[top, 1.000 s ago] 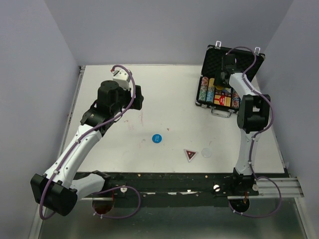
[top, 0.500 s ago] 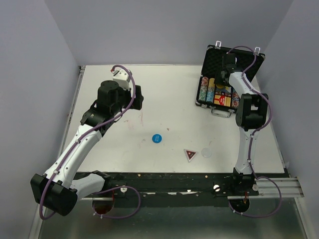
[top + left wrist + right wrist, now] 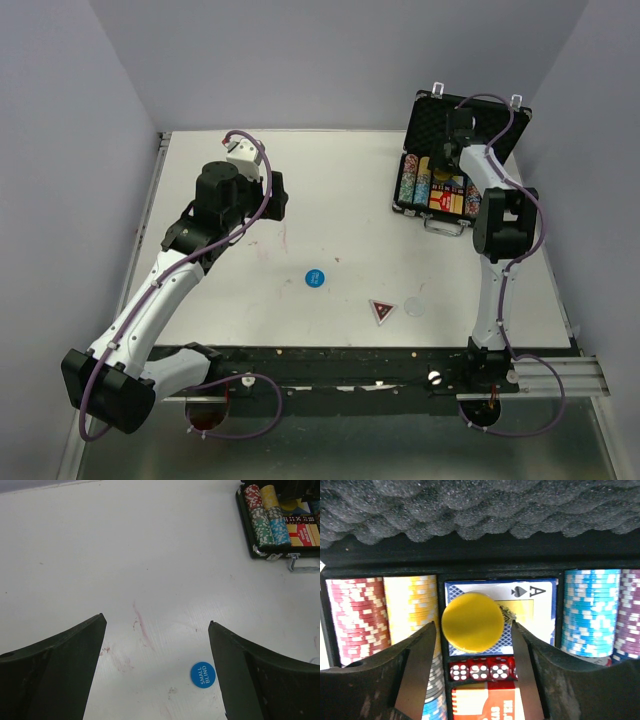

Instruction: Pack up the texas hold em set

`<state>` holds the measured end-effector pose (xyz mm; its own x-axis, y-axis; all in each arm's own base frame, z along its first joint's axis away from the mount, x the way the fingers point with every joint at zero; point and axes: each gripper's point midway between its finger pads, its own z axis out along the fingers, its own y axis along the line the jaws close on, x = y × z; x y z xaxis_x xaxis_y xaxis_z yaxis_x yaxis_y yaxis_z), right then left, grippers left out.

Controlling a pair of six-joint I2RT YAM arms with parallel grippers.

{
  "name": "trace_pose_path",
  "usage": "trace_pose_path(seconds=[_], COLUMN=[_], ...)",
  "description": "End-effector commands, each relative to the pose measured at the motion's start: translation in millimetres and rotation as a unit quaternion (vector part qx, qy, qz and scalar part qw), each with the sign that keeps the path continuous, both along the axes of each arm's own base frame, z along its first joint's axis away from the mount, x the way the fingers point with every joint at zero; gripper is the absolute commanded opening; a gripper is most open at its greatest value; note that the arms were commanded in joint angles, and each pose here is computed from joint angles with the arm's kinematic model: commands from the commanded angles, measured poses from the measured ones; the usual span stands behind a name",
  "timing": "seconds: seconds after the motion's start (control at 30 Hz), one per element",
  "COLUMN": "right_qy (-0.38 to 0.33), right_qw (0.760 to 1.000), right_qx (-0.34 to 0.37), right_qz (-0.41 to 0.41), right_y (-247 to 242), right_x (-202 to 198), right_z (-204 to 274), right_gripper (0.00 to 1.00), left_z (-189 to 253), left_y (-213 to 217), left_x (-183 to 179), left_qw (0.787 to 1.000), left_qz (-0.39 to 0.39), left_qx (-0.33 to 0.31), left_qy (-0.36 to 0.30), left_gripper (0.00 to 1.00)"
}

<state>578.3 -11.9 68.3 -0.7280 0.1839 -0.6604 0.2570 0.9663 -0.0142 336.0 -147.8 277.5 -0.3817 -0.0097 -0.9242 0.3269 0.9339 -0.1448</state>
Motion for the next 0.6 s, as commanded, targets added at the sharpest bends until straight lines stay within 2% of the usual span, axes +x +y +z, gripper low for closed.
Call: trace_pose_path(seconds=[0.0, 0.23, 0.57], right_qy=[0.022, 0.009, -0.009], right_qw=[1.000, 1.000, 0.999], right_qx=[-0.002, 0.007, 0.021], right_qz=[0.003, 0.015, 0.031], right_y=[-4, 1, 11], right_x=[-5, -7, -46], right_z=[-12, 5, 37], right_gripper=[0.72, 0.72, 0.72], left_z=[17, 19, 21], left_y=[4, 4, 2], left_x=[0, 0, -2], left_qw=[1.000, 1.000, 1.000], left_qz=[0.006, 0.006, 0.001], left_qx=[-0.003, -0.004, -0.011], left_qy=[-0.018, -0.021, -0.022], left_gripper=[0.99, 0.99, 0.99])
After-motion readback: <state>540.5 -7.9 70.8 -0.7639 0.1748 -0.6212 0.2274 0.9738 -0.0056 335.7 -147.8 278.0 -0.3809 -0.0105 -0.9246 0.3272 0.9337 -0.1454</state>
